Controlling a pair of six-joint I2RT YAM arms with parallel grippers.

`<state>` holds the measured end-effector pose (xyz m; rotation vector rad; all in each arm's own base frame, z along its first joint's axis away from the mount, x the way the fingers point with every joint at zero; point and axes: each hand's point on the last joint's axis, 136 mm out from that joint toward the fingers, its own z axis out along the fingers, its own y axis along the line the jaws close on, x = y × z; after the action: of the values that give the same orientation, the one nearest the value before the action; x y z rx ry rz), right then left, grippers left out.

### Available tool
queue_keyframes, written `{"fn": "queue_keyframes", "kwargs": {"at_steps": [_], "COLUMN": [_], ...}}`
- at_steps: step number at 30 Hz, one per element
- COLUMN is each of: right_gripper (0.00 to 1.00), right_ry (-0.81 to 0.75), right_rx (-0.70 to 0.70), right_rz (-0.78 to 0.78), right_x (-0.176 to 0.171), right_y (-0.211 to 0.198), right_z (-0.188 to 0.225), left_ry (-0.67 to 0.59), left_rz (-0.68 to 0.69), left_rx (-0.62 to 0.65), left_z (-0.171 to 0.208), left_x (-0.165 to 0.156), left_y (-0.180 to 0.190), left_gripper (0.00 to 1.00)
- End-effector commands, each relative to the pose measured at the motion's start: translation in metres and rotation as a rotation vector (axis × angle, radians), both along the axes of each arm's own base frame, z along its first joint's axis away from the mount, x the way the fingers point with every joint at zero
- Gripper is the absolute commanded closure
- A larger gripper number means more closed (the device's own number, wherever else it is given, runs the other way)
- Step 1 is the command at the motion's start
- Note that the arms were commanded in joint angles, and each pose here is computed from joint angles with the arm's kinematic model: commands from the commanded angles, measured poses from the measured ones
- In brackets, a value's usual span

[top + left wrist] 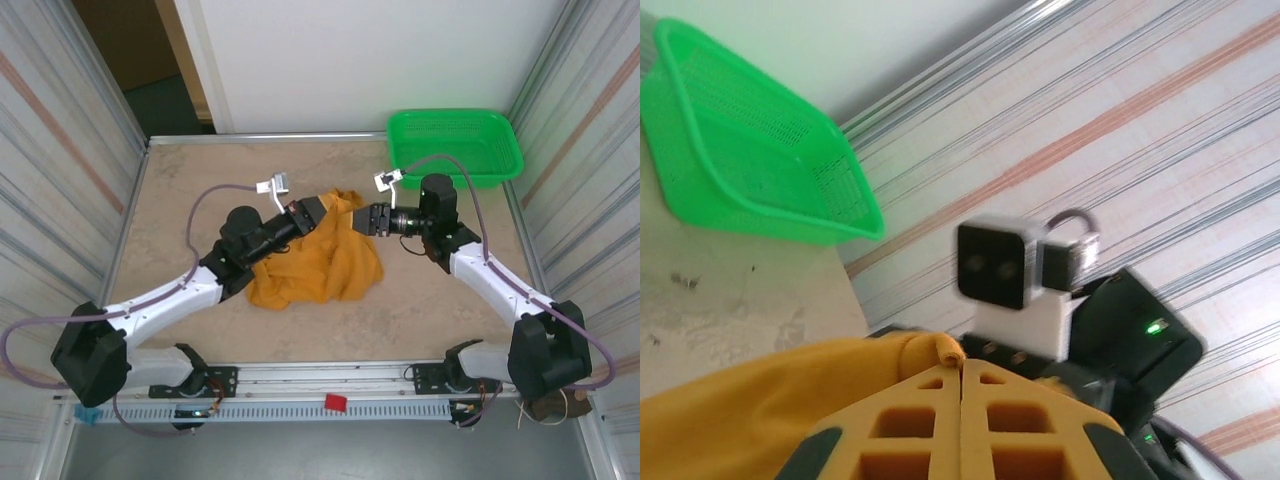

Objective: Fold the inside-out t-shirt

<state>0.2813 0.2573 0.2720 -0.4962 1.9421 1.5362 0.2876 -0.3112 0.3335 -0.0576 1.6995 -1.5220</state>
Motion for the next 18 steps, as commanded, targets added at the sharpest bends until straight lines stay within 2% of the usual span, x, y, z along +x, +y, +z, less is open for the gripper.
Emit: {"fn": "queue_keyframes", "kwargs": {"at_steps": [1,8,14,18], "right_gripper": [0.40,0.41,0.37,0.24], "right_ry": [0.000,0.029,0.054,0.101], "right_rx": [-0.012,-0.072,-0.167,-0.239], "right_rz": [-0.047,-0.090,-0.185,-0.313], "right_x": [0.003,0.009,0.014,0.016], "right_y": [-0.004,-0.003,-0.020,-0.046], "right_z": [-0.008,-0.036,-0.067,-0.091], "left_ry": [-0.112,-0.146,-0.202,-0.252], "left_rz": [-0.016,-0.067,-0.085,-0.070], "left_rx": [-0.020,-0.050,-0.063,-0.066], "left_z": [0.055,0.094,0.126,0.155], "left_x": [-0.011,-0.019,-0.024,-0.025], "left_y": [0.009,0.013,0.022,0.038], "left_gripper": [1.00,1.00,1.00,1.00]}}
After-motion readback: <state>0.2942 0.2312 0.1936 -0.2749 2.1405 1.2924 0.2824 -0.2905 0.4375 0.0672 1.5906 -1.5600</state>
